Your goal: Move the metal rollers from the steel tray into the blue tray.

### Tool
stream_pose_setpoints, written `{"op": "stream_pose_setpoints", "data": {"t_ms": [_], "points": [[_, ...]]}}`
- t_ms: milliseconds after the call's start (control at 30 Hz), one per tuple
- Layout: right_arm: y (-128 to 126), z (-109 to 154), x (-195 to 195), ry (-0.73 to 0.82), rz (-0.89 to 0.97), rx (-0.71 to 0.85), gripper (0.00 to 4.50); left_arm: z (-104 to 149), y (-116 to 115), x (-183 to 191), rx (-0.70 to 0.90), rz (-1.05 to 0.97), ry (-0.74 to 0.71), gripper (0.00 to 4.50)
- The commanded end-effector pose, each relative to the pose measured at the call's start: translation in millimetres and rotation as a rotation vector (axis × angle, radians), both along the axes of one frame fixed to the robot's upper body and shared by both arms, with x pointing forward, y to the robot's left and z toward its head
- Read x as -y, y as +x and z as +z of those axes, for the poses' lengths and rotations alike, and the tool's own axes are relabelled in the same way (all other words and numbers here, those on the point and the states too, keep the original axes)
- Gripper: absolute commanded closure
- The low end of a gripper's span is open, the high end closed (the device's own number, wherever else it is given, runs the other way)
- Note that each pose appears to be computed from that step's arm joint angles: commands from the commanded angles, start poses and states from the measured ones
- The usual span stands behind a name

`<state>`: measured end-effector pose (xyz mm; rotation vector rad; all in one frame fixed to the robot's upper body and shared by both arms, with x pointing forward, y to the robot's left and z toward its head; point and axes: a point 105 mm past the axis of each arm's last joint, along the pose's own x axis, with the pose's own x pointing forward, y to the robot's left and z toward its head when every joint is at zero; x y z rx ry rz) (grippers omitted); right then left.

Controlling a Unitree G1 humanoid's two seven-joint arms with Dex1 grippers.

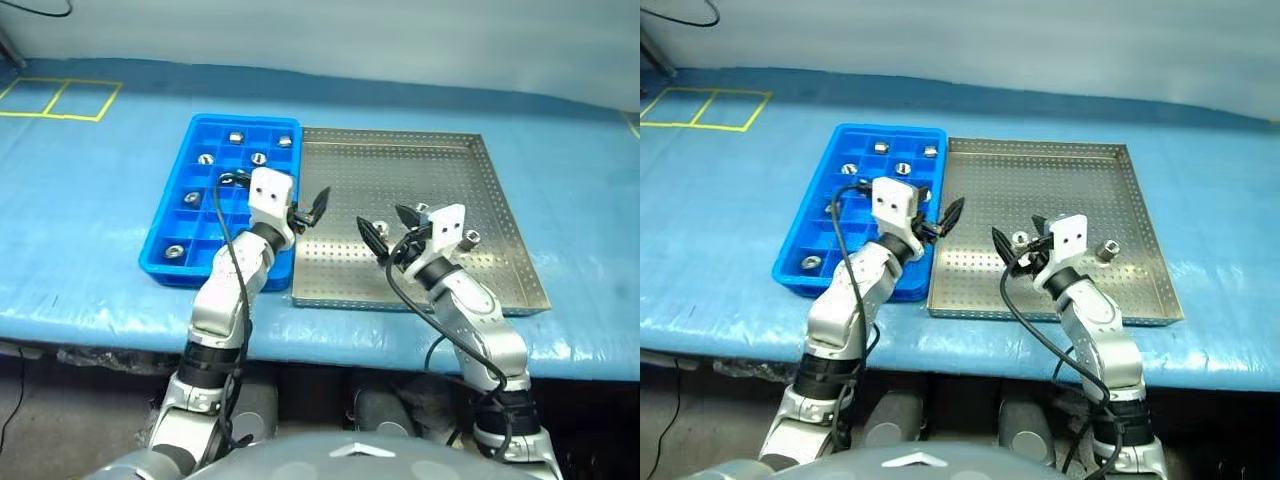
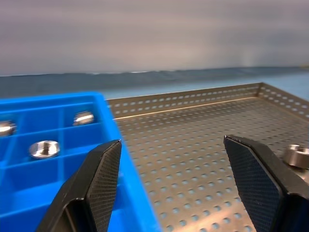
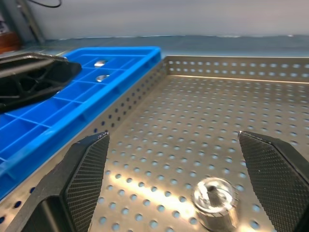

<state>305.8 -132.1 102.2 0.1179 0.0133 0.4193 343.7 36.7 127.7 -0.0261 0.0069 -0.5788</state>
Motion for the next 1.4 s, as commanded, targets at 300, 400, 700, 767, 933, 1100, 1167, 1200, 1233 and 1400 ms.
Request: {"op": "stream_pose_setpoints", "data": {"t_ms": [300,400,700,767,933,1100,1167,1200,1233,1400], "points": [[-22.5,13.5,19.4,-0.008,-0.117,0.063,0.00,-36.7,12.2,39.0,-0.161,-0.131,0.088,0.79],[-26.0,12.9,20.5,-0.005,-0.128,0.061,0.00,-55.9,15.7,34.7,-0.231,-0.094,0.145,0.79],[-27.3,11.5,18.5,-0.006,-0.128,0.057,0.00,-75.7,6.1,38.9,-0.289,-0.146,0.124,1.37],[-26.4,10.9,16.6,-0.006,-0.121,0.055,0.00,-72.0,5.9,40.6,-0.283,-0.148,0.098,2.04],[-25.1,10.1,13.0,-0.003,-0.109,0.053,0.00,-64.5,4.3,45.5,-0.271,-0.174,0.057,3.69],[-24.8,9.0,12.8,-0.004,-0.107,0.050,0.00,-52.5,3.2,43.5,-0.245,-0.182,0.022,3.69],[-24.7,8.2,13.0,-0.005,-0.107,0.047,0.00,-47.1,2.6,42.9,-0.235,-0.184,0.014,3.30],[-24.6,7.6,12.8,-0.005,-0.107,0.046,0.00,-44.1,2.4,43.1,-0.225,-0.183,0.015,3.09],[-24.4,7.0,12.3,-0.005,-0.105,0.043,0.00,-40.1,2.2,44.4,-0.211,-0.186,0.017,2.78],[-24.2,6.1,10.9,-0.004,-0.100,0.040,0.00,-23.0,1.9,55.0,-0.164,-0.213,0.004,1.47]]}}
